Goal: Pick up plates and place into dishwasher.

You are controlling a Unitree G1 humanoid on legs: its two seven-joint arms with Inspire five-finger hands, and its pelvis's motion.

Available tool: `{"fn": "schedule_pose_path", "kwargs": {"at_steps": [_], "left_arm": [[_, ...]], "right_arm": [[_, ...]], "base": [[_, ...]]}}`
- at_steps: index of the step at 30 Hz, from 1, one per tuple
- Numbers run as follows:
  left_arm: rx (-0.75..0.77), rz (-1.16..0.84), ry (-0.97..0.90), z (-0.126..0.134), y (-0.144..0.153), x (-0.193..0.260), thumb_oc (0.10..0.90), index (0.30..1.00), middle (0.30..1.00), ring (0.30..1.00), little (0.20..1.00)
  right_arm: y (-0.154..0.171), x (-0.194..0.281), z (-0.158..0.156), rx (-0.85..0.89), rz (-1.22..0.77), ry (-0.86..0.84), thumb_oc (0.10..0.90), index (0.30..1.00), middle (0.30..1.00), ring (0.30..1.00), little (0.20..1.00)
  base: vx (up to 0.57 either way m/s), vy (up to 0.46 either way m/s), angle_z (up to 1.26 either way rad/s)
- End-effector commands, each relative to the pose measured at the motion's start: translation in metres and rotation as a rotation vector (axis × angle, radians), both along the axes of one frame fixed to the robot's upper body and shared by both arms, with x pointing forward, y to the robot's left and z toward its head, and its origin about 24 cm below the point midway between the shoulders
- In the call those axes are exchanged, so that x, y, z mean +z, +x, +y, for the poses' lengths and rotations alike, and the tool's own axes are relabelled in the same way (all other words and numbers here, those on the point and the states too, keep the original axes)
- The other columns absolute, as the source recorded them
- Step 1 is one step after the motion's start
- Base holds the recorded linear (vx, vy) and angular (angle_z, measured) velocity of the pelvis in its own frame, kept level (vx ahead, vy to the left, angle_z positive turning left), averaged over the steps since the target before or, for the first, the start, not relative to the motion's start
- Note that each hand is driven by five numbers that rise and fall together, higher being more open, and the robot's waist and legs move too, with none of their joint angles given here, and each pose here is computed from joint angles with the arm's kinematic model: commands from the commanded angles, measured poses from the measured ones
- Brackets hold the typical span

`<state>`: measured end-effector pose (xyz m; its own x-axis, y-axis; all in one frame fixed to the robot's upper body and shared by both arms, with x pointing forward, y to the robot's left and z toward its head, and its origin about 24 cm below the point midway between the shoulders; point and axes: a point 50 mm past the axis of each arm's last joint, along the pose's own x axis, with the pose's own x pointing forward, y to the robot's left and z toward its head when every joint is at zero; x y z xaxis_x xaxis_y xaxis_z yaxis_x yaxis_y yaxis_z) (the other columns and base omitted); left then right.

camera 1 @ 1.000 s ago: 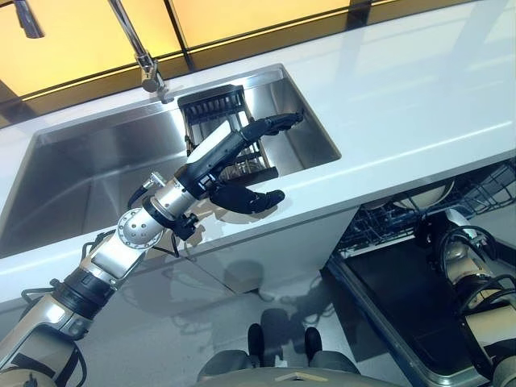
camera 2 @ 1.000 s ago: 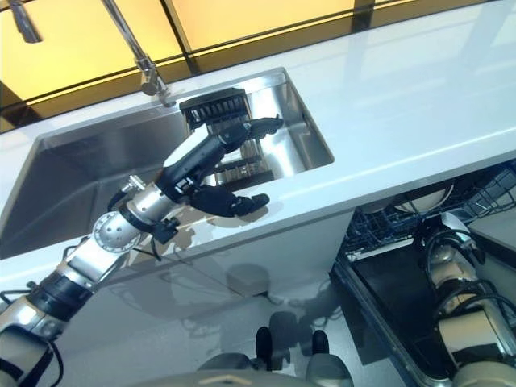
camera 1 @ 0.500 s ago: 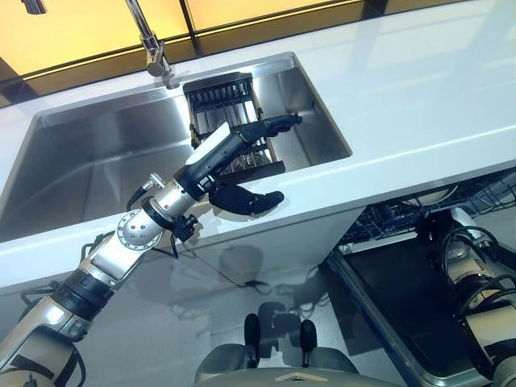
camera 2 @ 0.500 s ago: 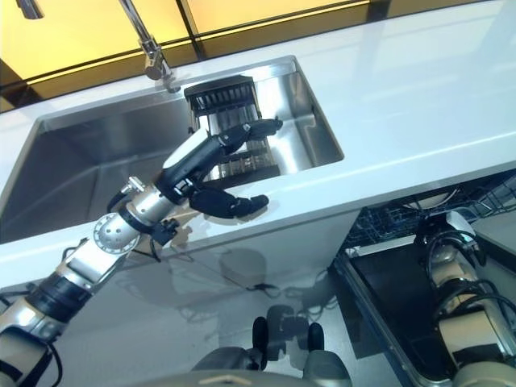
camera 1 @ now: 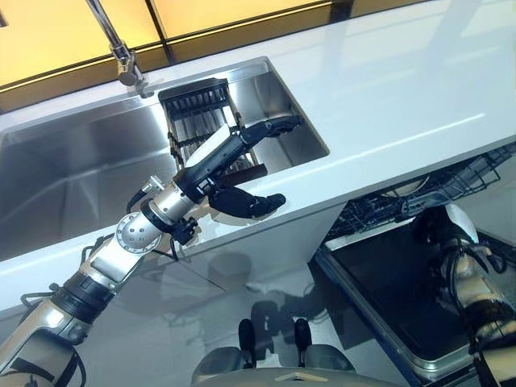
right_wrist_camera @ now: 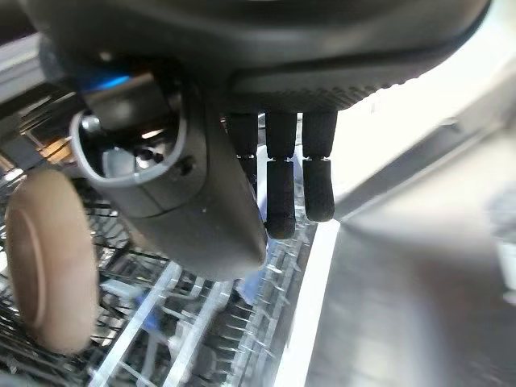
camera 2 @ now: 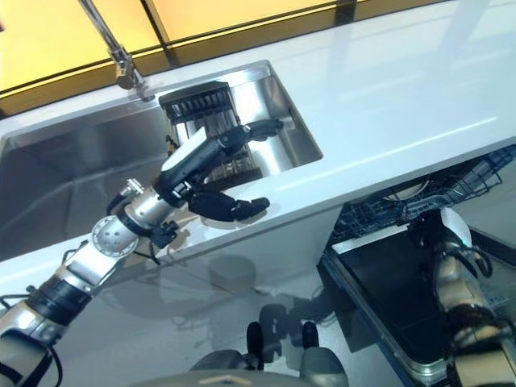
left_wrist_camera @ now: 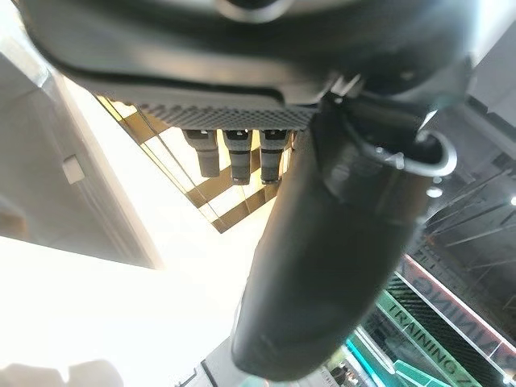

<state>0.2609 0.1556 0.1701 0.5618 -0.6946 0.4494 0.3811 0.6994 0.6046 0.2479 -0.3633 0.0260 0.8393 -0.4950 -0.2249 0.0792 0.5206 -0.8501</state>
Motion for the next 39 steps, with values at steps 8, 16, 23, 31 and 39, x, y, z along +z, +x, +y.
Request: {"fn": "schedule_pose_path", "kwargs": {"at_steps": [8, 16, 23, 31, 39], "left_arm": [[-0.034, -0.215, -0.158, 0.003, -0.01, 0.036, 0.8, 0.9, 0.9, 0.9, 0.9], [-0.003, -0.192, -0.158, 0.003, -0.005, 0.034, 0.8, 0.9, 0.9, 0.9, 0.9], [-0.042, -0.151, -0.154, -0.002, -0.001, 0.036, 0.8, 0.9, 0.9, 0.9, 0.9], [-0.046, -0.082, -0.176, 0.0, 0.009, 0.037, 0.8, 0.9, 0.9, 0.9, 0.9], [-0.075, -0.054, -0.14, 0.004, 0.011, 0.046, 0.8, 0.9, 0.9, 0.9, 0.9]], "right_arm": [[-0.046, 0.028, -0.036, -0.164, -0.167, -0.094, 0.8, 0.9, 0.9, 0.9, 0.9], [-0.084, 0.0, -0.029, -0.424, -0.409, 0.03, 0.8, 0.9, 0.9, 0.9, 0.9], [-0.115, -0.045, -0.022, -0.69, -0.562, 0.402, 0.8, 0.9, 0.9, 0.9, 0.9], [-0.136, -0.075, -0.018, -0.778, -0.642, 0.718, 0.8, 0.9, 0.9, 0.9, 0.9], [-0.187, -0.108, -0.021, -0.88, -0.746, 1.061, 0.8, 0.9, 0.9, 0.9, 0.9]], "base": [[-0.02, 0.039, -0.23], [-0.02, 0.011, -0.24], [-0.01, 0.003, -0.11], [0.0, -0.021, 0.0], [0.0, -0.066, 0.02]]}}
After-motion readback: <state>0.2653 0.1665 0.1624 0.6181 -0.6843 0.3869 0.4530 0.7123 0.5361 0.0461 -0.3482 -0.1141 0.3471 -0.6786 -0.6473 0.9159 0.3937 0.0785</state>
